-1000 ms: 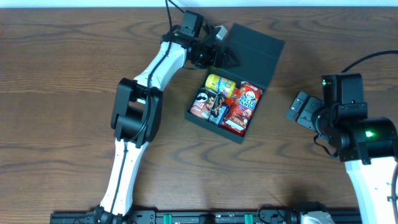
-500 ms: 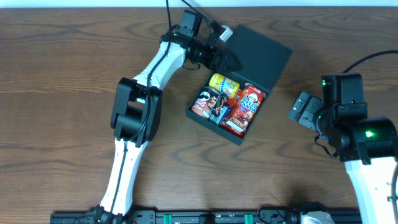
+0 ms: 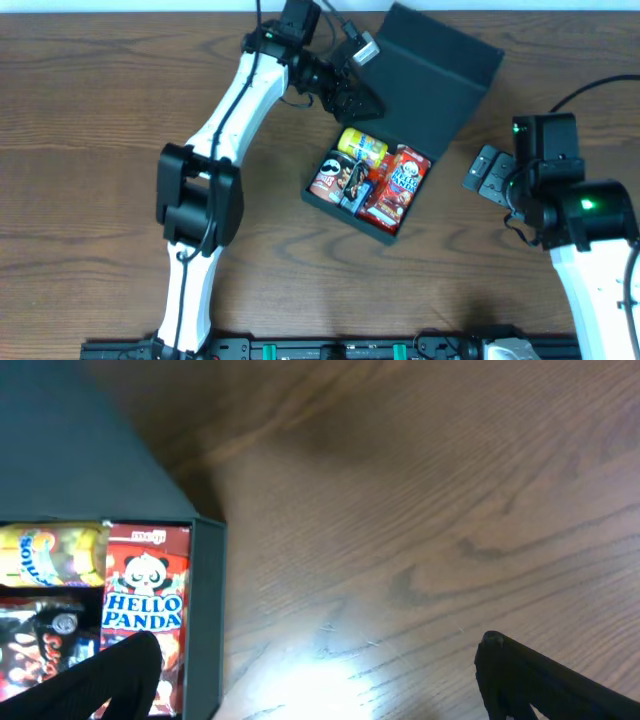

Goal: Pack container
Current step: 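Grip the lid edge with the left gripper and swing it closed, then press down on the closed lid with both grippers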

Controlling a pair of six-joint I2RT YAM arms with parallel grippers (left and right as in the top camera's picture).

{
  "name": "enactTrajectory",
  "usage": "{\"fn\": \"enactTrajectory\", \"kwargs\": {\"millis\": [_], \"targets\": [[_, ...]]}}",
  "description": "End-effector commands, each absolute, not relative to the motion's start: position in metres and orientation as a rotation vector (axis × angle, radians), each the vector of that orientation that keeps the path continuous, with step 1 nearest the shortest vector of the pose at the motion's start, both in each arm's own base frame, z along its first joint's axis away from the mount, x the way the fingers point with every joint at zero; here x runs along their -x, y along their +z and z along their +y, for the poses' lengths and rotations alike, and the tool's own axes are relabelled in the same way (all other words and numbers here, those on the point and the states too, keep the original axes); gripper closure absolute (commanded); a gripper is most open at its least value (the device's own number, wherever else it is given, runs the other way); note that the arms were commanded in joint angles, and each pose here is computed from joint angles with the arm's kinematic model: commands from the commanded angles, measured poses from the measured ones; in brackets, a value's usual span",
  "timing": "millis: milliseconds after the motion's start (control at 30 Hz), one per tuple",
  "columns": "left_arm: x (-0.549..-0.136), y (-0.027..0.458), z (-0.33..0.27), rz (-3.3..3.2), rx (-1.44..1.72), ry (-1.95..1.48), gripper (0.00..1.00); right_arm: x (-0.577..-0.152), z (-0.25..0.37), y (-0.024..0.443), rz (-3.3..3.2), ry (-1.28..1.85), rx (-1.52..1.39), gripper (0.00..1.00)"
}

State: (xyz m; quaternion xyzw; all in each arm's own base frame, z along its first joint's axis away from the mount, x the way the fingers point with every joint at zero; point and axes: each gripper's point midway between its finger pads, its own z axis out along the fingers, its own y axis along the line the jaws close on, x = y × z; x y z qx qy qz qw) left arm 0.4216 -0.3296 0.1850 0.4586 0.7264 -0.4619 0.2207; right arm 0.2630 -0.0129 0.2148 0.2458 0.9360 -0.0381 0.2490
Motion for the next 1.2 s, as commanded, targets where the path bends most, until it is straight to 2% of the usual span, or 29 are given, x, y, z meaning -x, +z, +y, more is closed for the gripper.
{"fn": "enactTrajectory", "kwargs": {"millis": [0, 267, 300, 567, 700, 867, 1033, 1167], "targets": [[-0.412, 0.219, -0.334, 1.907, -1.345, -1.208, 0.0, -0.268, -0.014, 0.215, 2.548, -0.138, -0.665, 0.01], [-0.383, 0.229, -0.32, 1.951, -1.405, -1.215, 0.01, -0.271, -0.017, 0.224, 2.497, -0.142, -0.658, 0.01], [-0.378, 0.229, -0.318, 1.954, -1.422, -1.218, 0.05, -0.271, -0.017, 0.227, 2.487, -0.138, -0.64, 0.01], [-0.333, 0.242, -0.29, 2.121, -1.476, -1.191, 0.05, -0.271, -0.014, 0.287, 2.318, -0.052, -0.52, 0.01], [-0.311, 0.263, -0.276, 2.158, -1.486, -1.149, 0.05, -0.268, -0.011, 0.288, 2.324, -0.037, -0.502, 0.01], [-0.298, 0.295, -0.256, 2.155, -1.474, -0.968, 0.05, -0.264, 0.009, 0.281, 2.388, 0.093, -0.45, 0.01], [-0.295, 0.306, -0.205, 2.482, -1.137, -0.518, 0.05, -0.26, 0.029, 0.273, 2.447, 0.138, -0.326, 0.01], [-0.268, 0.311, -0.193, 2.531, -1.101, -0.309, 0.05, -0.26, 0.061, 0.258, 2.477, 0.184, -0.179, 0.01]]}}
